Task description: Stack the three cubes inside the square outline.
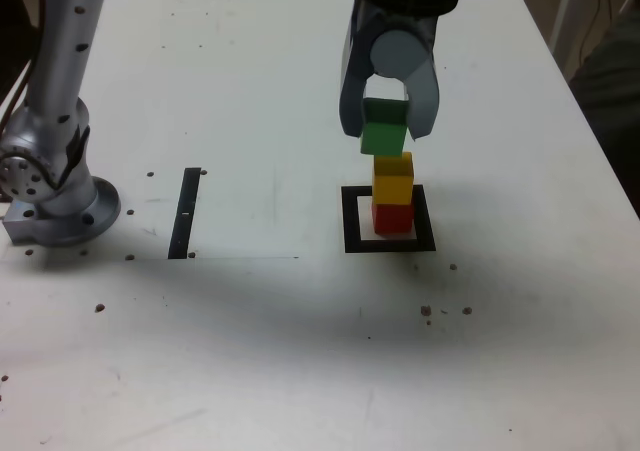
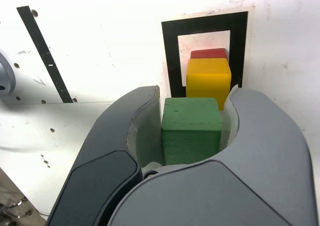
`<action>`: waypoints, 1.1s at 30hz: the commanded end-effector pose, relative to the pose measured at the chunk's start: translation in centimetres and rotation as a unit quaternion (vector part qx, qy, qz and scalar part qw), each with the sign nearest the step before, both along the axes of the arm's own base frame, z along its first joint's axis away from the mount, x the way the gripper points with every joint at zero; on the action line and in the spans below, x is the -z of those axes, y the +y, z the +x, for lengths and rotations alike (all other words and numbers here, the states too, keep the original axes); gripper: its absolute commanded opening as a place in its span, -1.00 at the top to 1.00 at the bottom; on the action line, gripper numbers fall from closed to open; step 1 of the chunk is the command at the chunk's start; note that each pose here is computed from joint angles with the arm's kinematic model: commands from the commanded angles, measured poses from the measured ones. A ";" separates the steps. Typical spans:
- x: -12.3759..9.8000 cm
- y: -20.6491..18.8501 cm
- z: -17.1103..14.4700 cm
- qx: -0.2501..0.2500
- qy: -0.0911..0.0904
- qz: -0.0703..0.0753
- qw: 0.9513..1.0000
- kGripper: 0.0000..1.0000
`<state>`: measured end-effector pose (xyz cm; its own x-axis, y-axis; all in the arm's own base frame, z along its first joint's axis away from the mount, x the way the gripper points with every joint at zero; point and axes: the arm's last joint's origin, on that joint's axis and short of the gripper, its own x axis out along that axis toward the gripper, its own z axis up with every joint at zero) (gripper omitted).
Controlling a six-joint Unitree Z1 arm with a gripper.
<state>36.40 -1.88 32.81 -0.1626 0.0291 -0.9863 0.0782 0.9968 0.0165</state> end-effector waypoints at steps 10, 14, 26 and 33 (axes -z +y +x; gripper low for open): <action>0.5 0.8 0.6 -0.013 -0.002 0.000 1.000 0.39; 1.0 1.0 1.0 -0.016 0.001 -0.001 1.000 0.39; 2.2 1.3 1.9 -0.018 0.015 -0.006 1.000 0.39; 2.6 1.5 2.0 -0.015 0.020 -0.011 1.000 -0.38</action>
